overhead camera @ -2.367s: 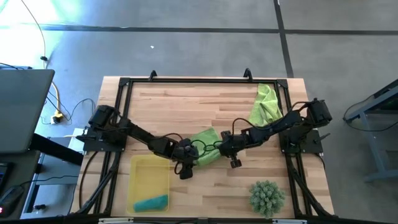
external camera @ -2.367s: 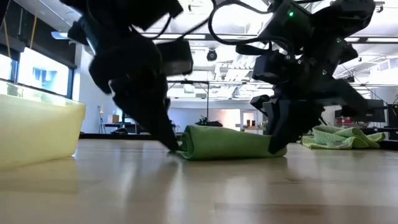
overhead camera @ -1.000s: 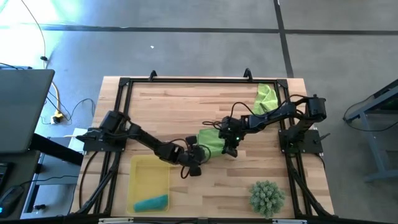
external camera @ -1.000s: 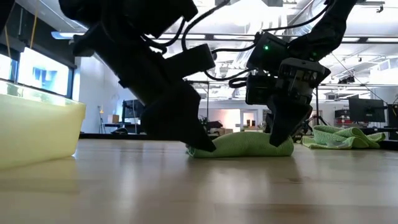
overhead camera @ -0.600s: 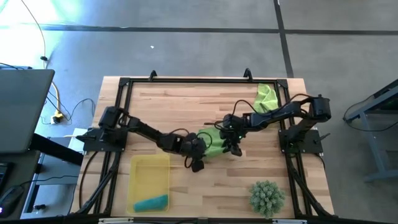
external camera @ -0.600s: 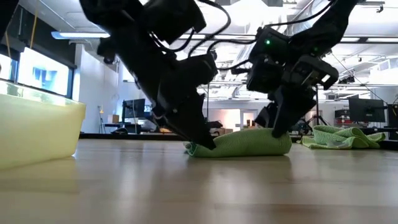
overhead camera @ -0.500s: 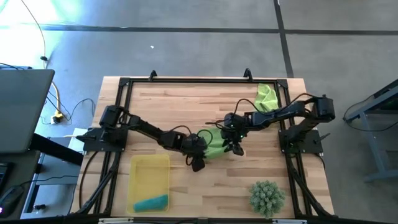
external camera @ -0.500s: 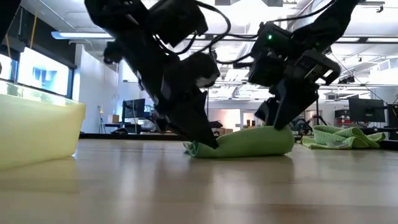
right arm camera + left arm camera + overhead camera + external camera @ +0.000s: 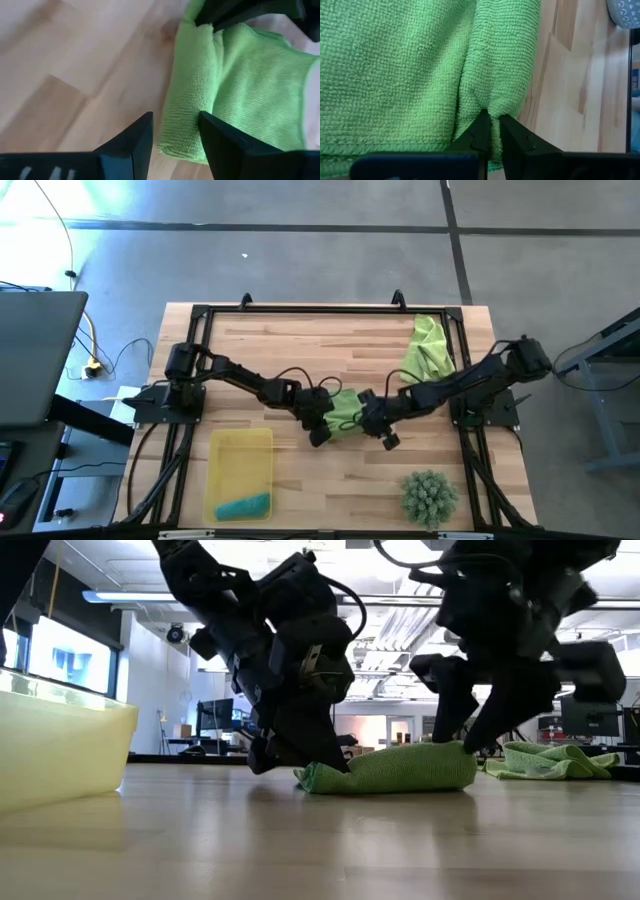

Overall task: Roll microfiber towels into tight, uniform cylinder then place into a basket
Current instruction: Roll the green microfiber towel

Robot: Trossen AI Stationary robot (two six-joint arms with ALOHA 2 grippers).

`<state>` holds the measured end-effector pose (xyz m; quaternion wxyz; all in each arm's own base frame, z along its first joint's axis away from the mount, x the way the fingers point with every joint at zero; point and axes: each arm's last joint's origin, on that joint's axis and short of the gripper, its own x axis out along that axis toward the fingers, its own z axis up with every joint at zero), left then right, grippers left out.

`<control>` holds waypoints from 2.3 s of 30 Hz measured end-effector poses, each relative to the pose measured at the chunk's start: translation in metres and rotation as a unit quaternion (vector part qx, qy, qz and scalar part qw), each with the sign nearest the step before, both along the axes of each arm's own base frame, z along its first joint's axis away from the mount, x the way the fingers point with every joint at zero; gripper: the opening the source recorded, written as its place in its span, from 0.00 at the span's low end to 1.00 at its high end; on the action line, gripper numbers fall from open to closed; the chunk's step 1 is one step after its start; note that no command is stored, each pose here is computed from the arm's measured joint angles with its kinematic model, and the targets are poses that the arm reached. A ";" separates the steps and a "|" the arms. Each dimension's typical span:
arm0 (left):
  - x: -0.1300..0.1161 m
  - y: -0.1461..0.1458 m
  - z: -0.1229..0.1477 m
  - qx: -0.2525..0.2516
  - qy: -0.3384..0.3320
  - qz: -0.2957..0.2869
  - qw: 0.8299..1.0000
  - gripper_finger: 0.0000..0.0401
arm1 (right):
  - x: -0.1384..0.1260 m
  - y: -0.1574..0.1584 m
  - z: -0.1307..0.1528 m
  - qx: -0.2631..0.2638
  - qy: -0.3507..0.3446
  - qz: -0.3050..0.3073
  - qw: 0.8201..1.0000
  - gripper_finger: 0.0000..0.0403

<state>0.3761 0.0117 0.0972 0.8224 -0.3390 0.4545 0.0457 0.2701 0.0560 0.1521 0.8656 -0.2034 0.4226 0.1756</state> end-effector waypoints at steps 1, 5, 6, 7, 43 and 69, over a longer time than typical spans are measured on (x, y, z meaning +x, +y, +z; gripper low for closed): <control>0.000 0.000 0.000 -0.002 -0.001 -0.002 1.000 0.04 | 0.000 0.003 -0.002 -0.015 -0.002 -0.004 1.000 0.37; 0.000 0.000 0.000 -0.006 -0.002 -0.005 1.000 0.04 | 0.001 0.008 -0.011 -0.052 0.005 -0.016 0.999 0.37; 0.000 -0.001 0.000 -0.006 -0.002 -0.005 1.000 0.04 | 0.001 0.008 -0.013 -0.056 0.011 -0.017 0.998 0.37; 0.000 -0.001 0.000 -0.007 -0.002 -0.004 1.000 0.04 | 0.001 0.007 -0.015 -0.058 0.016 -0.018 0.998 0.37; -0.020 -0.023 0.047 0.075 -0.010 -0.106 0.991 0.28 | 0.009 -0.052 -0.036 0.237 0.118 -0.091 0.960 0.01; -0.004 -0.064 0.015 0.445 -0.022 -0.122 0.887 0.28 | 0.010 -0.077 -0.034 0.332 0.131 -0.188 0.915 0.06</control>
